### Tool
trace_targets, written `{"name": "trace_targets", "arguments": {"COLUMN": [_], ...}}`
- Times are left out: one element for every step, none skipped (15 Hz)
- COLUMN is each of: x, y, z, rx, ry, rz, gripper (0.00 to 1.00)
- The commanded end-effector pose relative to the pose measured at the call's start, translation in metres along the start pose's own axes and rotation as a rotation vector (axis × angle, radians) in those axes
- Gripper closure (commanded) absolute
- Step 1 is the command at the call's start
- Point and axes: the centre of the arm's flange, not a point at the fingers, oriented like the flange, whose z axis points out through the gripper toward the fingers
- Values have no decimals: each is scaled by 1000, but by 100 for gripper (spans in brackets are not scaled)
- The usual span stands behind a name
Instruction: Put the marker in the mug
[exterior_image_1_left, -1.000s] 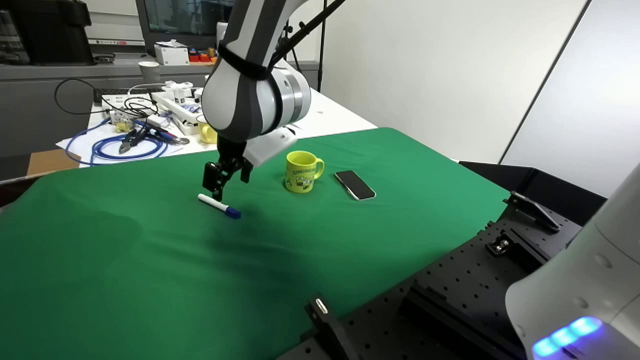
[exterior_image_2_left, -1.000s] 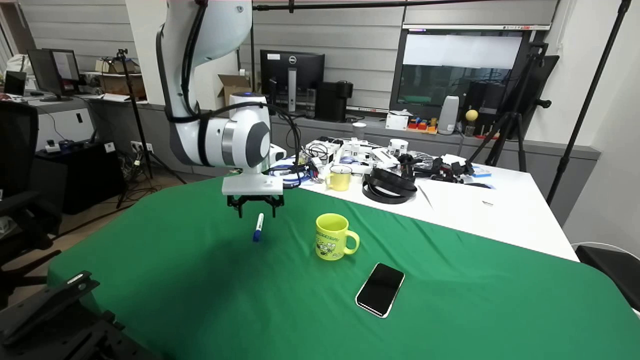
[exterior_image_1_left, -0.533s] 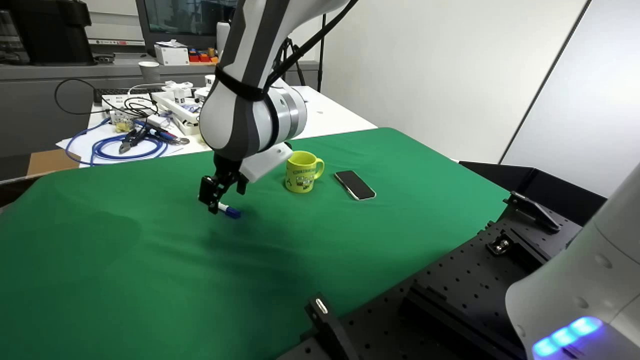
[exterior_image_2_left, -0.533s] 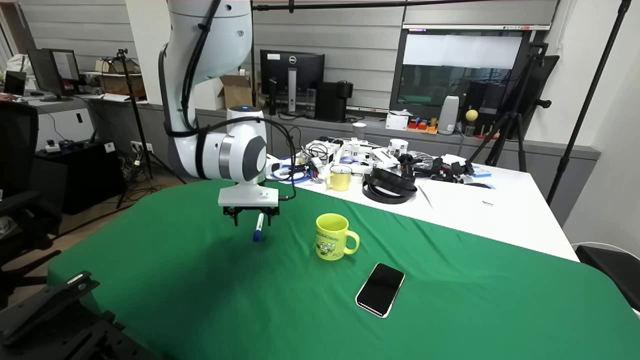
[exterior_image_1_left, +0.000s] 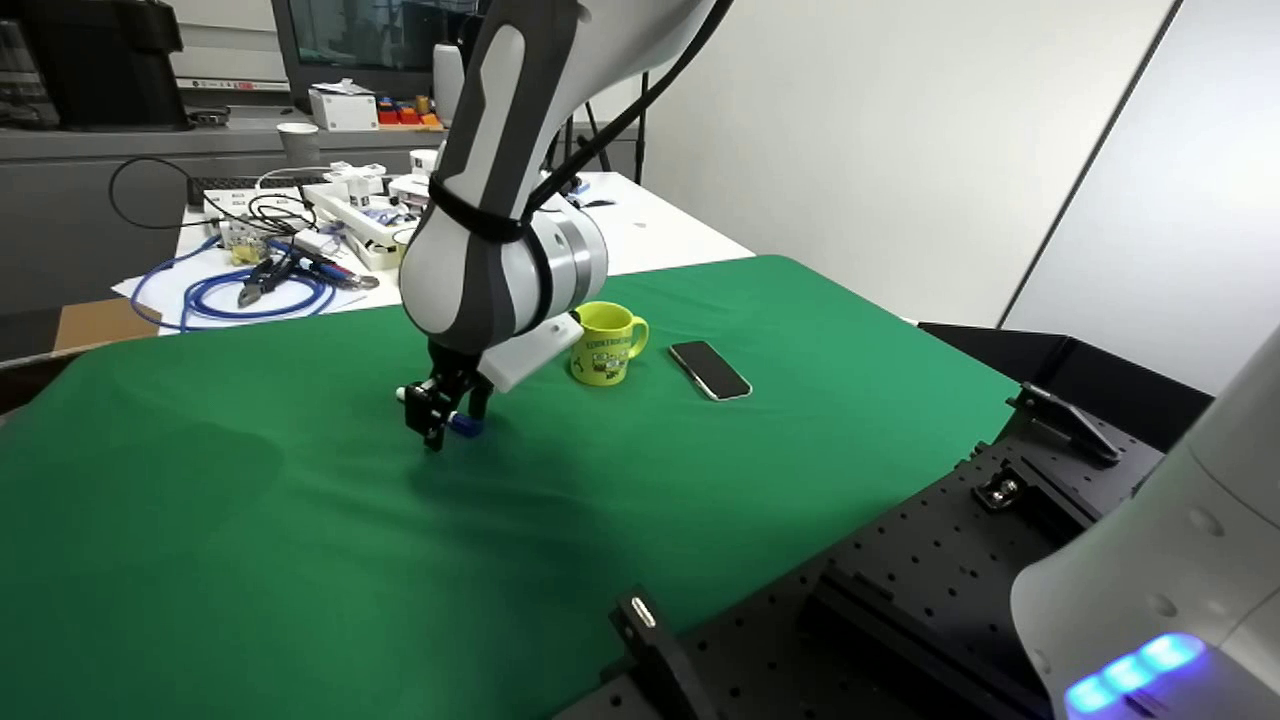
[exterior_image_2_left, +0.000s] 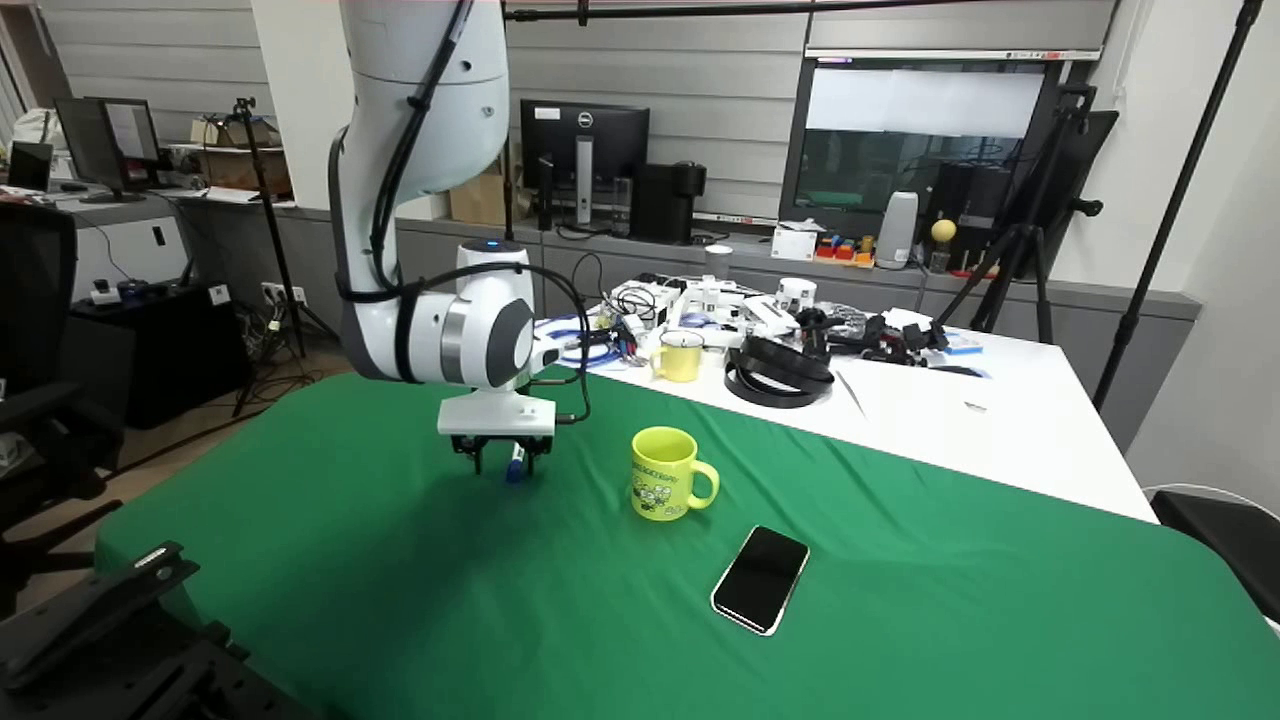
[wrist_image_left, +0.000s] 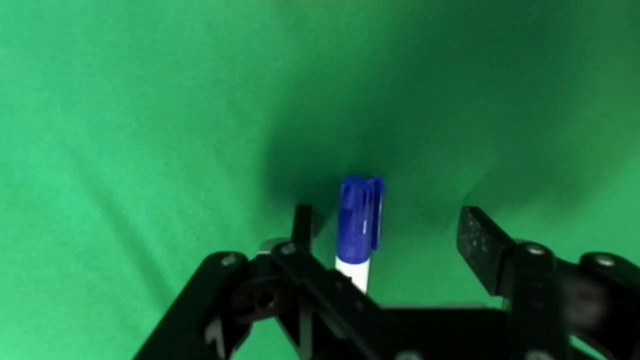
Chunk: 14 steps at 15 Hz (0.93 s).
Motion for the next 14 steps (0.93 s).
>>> {"name": "trace_targets", "arguments": {"x": [7,8,9,9,9,10,10,10,9,9,8,7,7,6], "y": [2,4,5,6,7,9,9,10,10,11,13,15,17,19], "z": [11,10,8,7,5,1,-1,-2,-3,-4,-4,-6,-6,-7], "rx": [-11,-17,-20,-22,-26,-27,-34,-32,-30,-33,-34,-38,-43,-48], "ry": [8,12,14,17,18,17,14,15,11,10,8,7,6,6], "rz": [35,36,38,39,39,38,41,43,44,45,45,44,46,51], "gripper": [55,61,66,74,80,86,90,50,50,46,41,33,27,20]}}
